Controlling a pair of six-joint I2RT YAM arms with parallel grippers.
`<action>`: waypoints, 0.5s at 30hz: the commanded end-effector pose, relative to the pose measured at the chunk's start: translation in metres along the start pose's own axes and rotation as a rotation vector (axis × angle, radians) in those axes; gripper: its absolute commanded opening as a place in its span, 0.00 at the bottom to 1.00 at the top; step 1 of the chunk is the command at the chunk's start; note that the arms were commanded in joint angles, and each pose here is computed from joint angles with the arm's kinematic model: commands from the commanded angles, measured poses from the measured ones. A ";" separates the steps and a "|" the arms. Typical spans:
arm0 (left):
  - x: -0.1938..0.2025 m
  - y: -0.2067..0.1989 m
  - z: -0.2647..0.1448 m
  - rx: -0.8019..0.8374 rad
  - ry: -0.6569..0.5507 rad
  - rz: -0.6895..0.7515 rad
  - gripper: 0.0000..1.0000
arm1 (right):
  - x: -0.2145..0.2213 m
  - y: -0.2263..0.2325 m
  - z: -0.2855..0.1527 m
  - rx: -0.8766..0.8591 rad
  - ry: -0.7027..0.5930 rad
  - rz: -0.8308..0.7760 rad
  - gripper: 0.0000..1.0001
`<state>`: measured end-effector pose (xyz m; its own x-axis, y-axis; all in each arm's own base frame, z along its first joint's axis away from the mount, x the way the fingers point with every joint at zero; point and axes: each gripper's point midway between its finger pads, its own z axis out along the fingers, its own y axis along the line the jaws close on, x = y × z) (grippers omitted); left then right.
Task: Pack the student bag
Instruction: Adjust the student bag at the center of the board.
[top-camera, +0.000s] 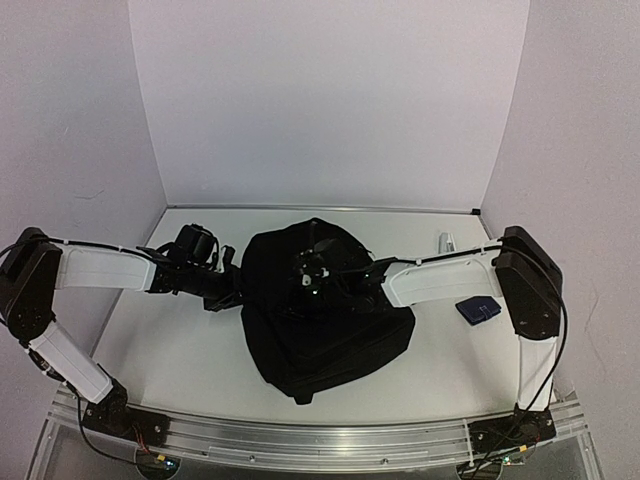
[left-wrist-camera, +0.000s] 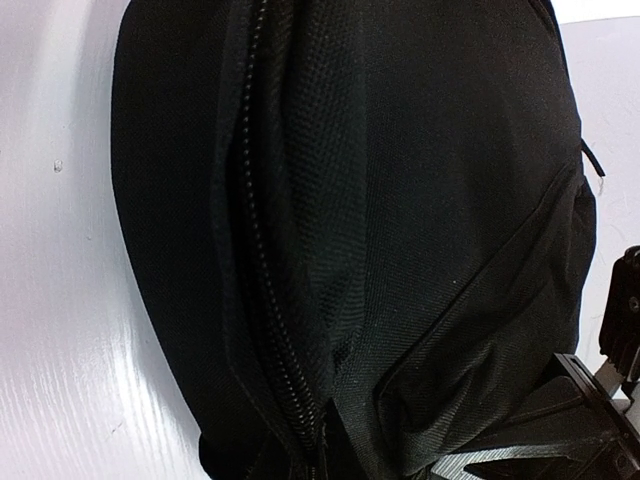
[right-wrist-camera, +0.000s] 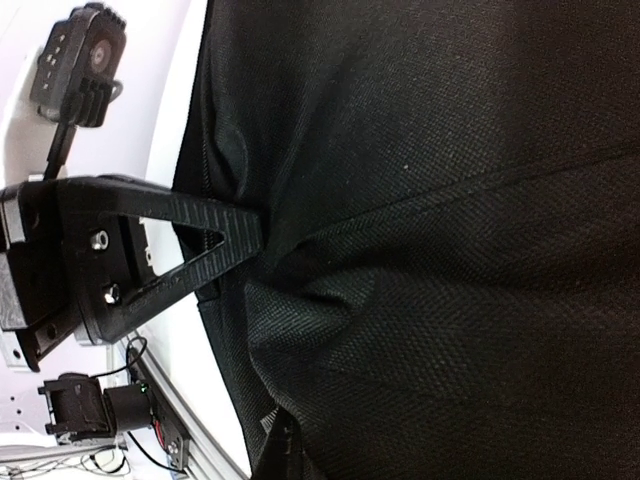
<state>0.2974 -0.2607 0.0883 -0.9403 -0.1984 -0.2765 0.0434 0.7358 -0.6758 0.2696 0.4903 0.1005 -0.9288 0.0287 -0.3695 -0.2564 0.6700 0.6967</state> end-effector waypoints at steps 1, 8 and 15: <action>-0.016 -0.014 -0.006 0.008 -0.047 0.035 0.00 | -0.012 -0.003 0.000 0.067 -0.060 -0.043 0.00; -0.020 -0.009 -0.011 -0.027 -0.073 0.036 0.00 | -0.029 -0.017 -0.019 0.195 -0.142 -0.086 0.00; -0.020 -0.001 -0.012 -0.068 -0.082 0.028 0.00 | -0.048 -0.041 -0.050 0.385 -0.240 -0.145 0.00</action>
<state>0.3000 -0.2623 0.0923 -0.9354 -0.1996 -0.2920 0.0478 0.7466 -0.6636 0.2794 0.4759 0.1027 -0.8662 0.0188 -0.4993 -0.2990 0.7811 0.5482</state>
